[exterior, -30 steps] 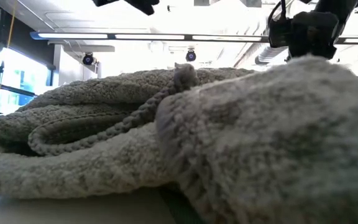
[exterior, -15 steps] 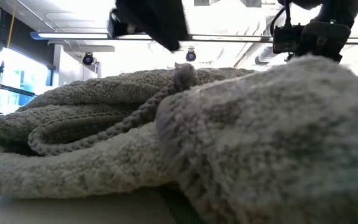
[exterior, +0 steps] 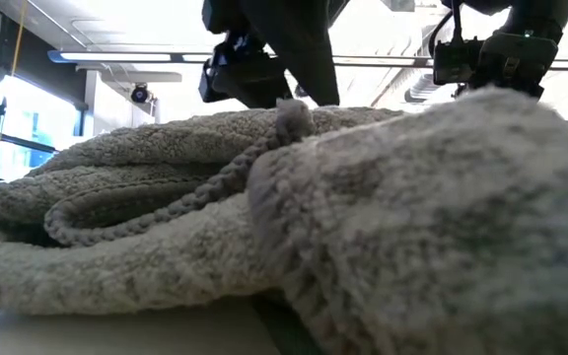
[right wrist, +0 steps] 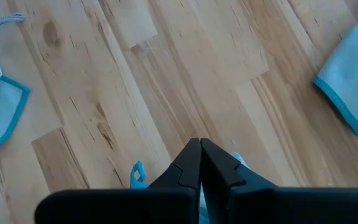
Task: Sort microfiber towel by color & place in baskets
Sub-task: Put the bottom center gray towel into the left transparent bin
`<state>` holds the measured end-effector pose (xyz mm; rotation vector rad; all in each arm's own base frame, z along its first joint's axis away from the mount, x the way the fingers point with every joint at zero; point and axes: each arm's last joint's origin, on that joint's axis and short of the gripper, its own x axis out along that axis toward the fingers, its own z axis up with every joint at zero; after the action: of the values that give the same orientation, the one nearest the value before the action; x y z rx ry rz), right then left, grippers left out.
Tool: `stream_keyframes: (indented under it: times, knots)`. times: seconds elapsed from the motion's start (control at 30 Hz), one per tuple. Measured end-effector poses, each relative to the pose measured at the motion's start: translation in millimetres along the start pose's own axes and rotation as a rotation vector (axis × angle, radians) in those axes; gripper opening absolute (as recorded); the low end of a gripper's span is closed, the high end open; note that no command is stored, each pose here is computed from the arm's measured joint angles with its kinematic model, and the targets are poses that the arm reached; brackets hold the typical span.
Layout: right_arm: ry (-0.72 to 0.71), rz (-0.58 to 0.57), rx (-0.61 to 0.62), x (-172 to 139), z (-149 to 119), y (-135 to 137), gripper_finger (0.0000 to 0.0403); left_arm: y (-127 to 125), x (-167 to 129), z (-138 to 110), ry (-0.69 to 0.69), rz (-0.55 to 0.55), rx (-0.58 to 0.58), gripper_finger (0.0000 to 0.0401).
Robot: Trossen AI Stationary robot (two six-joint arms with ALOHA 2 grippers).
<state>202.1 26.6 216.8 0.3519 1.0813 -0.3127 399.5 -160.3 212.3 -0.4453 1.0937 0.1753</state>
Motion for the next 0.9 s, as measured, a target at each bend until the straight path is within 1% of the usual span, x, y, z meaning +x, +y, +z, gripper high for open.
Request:
stream_keyframes:
  times: [0.1, 0.3, 0.4, 0.53, 0.63, 0.73, 0.83, 0.9]
  knots:
    - [0.0, 0.0, 0.0, 0, 0, 0, 0.0, -7, -1, -10, 0.045, -0.01, -0.02, 0.0186]
    - [-0.001, 0.0, 0.0, 0, 0, 0, 0.0, -16, -3, -37, 0.124, 0.039, -0.001, 0.0186]
    - [-0.001, 0.0, 0.0, 0, 0, 0, 0.0, -21, -3, -47, 0.141, 0.061, 0.003, 0.0186]
    - [-0.006, 0.003, 0.001, 0, 1, 0, 0.0, -23, 13, -61, 0.18, 0.118, 0.005, 0.0186]
    - [-0.011, 0.006, 0.002, 0, 1, 1, 0.0, -23, 25, -65, 0.207, 0.123, -0.005, 0.0186]
    - [-0.016, 0.009, 0.022, 0, 2, 1, 0.0, -24, 37, -70, 0.254, 0.104, -0.015, 0.0186]
    - [-0.022, 0.006, 0.03, 0, 2, 1, 0.0, -26, 42, -70, 0.279, 0.066, -0.033, 0.0169]
    - [-0.024, 0.007, 0.03, 0, 2, 1, 0.0, -28, 40, -68, 0.27, 0.056, -0.034, 0.0137]
